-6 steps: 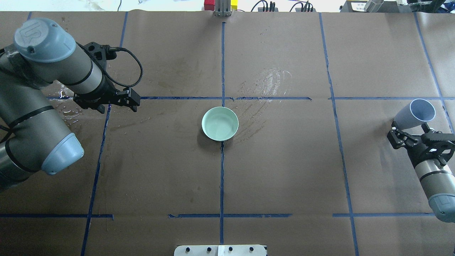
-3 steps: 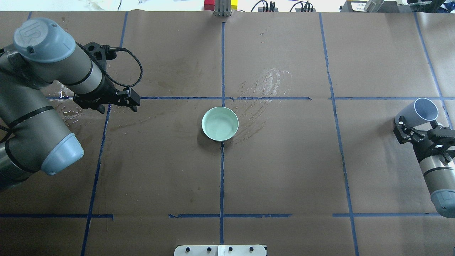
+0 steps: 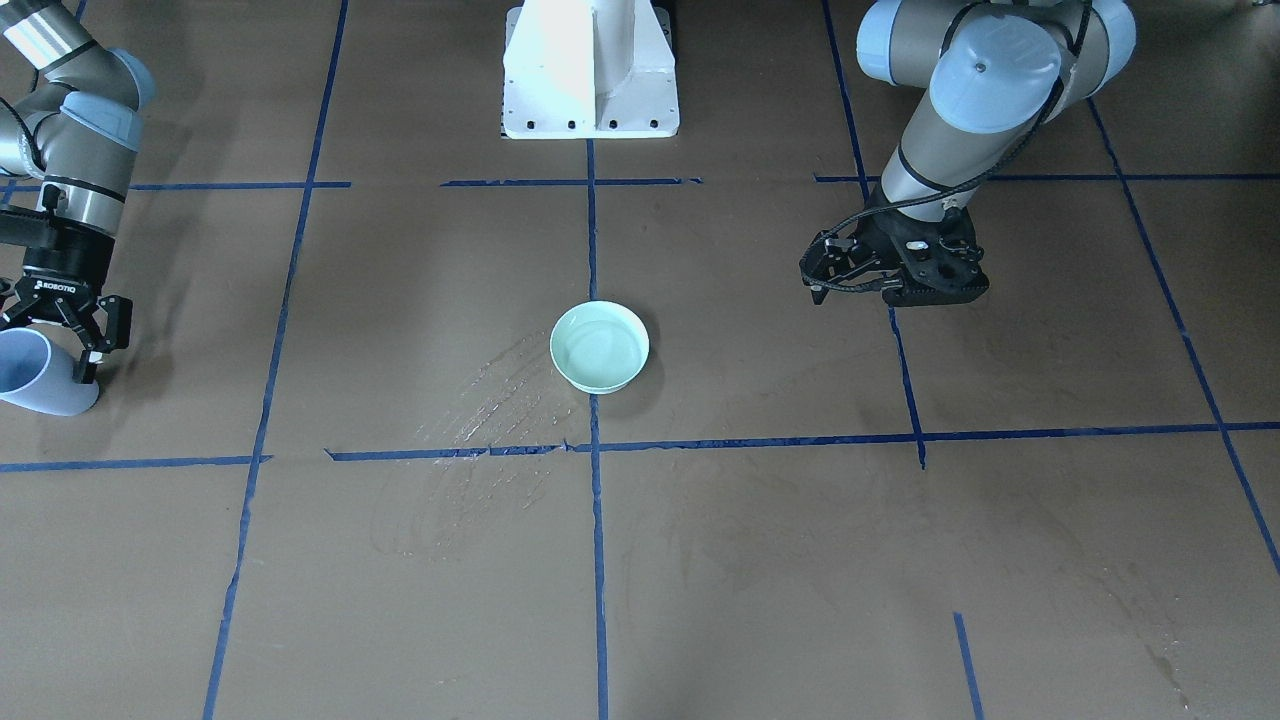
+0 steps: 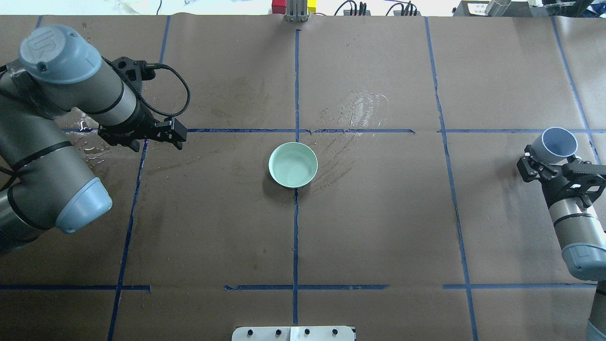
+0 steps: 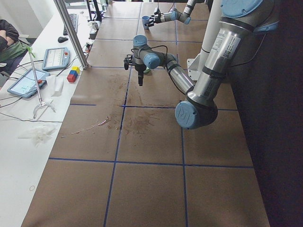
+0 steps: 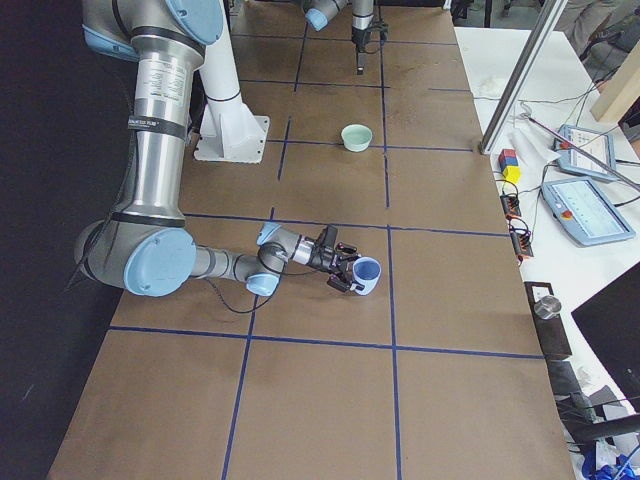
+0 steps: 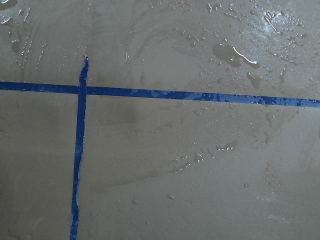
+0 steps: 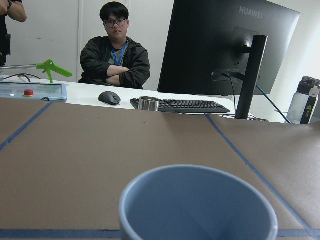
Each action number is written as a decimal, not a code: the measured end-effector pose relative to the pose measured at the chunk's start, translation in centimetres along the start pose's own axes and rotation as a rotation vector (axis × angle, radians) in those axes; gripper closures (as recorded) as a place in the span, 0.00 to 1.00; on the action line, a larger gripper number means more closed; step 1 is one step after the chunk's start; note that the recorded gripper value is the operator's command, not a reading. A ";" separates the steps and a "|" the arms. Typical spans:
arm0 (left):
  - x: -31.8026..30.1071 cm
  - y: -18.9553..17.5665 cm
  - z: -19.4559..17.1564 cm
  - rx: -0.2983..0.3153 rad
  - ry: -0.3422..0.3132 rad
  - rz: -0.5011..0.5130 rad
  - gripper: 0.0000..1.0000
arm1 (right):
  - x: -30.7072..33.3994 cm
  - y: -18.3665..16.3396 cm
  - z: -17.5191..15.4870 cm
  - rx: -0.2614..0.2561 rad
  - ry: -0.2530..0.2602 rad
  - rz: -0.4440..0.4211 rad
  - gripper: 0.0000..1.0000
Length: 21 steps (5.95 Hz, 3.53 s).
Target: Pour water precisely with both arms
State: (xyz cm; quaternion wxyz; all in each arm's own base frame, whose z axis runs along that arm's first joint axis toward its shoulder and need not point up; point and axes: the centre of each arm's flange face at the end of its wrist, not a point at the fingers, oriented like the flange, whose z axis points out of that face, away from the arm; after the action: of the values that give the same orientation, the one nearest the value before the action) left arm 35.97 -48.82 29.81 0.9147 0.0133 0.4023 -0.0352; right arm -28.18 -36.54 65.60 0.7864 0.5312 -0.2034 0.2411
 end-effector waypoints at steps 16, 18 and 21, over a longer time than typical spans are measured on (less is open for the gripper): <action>0.1 0.2 -0.3 0.003 0.006 0.003 0.00 | -13.2 -8.8 -1.0 0.118 -0.113 -0.318 0.90; 0.2 0.2 -0.4 0.004 0.007 0.004 0.00 | -19.1 -10.4 -1.9 0.134 -0.162 -0.365 1.00; 0.2 0.2 -0.4 0.004 0.007 0.004 0.00 | -27.3 -13.9 -5.9 0.141 -0.220 -0.436 1.00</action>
State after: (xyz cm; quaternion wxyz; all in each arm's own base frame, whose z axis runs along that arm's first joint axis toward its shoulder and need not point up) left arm 35.79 -48.65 29.41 0.9133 0.0161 0.4055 -0.0342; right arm -41.36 -39.89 37.52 0.7540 0.6390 -0.1511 0.0200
